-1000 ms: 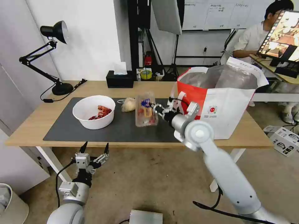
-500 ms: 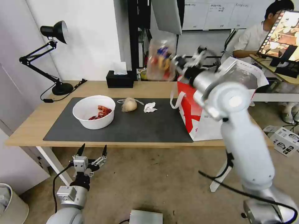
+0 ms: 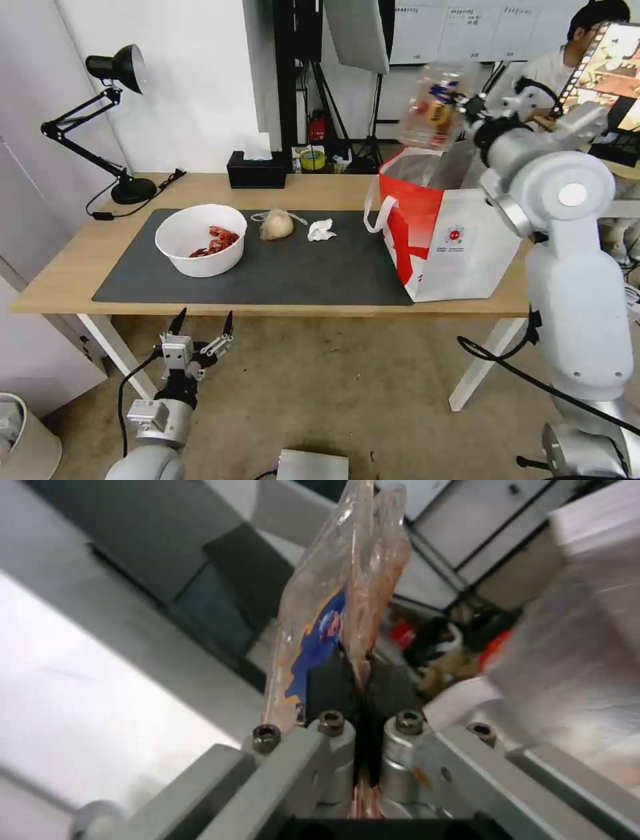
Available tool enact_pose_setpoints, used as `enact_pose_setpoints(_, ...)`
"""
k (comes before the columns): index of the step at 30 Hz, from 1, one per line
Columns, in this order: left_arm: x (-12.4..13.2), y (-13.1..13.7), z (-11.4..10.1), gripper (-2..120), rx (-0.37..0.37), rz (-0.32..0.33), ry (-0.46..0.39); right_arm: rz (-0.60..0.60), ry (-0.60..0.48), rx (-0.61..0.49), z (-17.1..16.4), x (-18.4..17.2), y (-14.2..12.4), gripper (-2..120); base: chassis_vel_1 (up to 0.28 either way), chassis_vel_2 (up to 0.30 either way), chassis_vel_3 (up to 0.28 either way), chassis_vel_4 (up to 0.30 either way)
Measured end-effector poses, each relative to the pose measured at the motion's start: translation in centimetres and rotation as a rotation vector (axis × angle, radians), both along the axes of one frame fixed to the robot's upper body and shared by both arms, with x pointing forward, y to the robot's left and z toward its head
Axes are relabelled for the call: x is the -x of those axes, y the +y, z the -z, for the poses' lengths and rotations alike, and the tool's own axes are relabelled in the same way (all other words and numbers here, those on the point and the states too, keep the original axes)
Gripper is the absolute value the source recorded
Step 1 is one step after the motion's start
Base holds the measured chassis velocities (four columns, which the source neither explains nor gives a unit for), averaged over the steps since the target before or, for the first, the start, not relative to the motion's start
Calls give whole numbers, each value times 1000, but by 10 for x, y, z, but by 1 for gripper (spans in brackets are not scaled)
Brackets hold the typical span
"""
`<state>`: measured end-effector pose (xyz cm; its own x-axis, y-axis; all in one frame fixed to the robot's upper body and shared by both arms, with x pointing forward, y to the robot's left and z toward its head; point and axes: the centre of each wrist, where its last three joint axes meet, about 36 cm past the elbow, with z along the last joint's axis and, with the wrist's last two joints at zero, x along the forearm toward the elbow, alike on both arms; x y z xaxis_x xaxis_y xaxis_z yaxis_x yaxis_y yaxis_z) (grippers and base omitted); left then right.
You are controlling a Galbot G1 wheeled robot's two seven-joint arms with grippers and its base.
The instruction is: Pick up the trash from the table and place it into the takeout bag.
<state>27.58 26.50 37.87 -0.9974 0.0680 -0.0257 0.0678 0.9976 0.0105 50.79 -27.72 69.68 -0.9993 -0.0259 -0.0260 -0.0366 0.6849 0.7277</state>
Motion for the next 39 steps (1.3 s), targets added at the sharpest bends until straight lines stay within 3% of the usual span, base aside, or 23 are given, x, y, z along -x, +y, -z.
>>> enact_pose_setpoints(12, 1, -2, 4, 100, -1, 6, -2, 92, 62, 61, 25, -4, -13, 0, 0, 0, 0, 0)
enact_pose_setpoints(29, 1, -12, 9, 100, 11, 17, -5, 104, 110, 137, 47, 6, -22, 0, 0, 0, 0, 0)
enact_pose_setpoints(32, 1, -13, 10, 100, 8, 18, -5, 105, 108, 141, 47, 8, -24, 5, 0, 0, 0, 0)
enact_pose_setpoints(38, 1, -13, 10, 100, 7, 19, -5, 112, 104, 153, 45, 12, -29, 32, 0, 0, 0, 0)
enact_pose_setpoints(39, 1, -13, 10, 100, 7, 19, -5, 112, 104, 153, 45, 12, -29, 32, 0, 0, 0, 0)
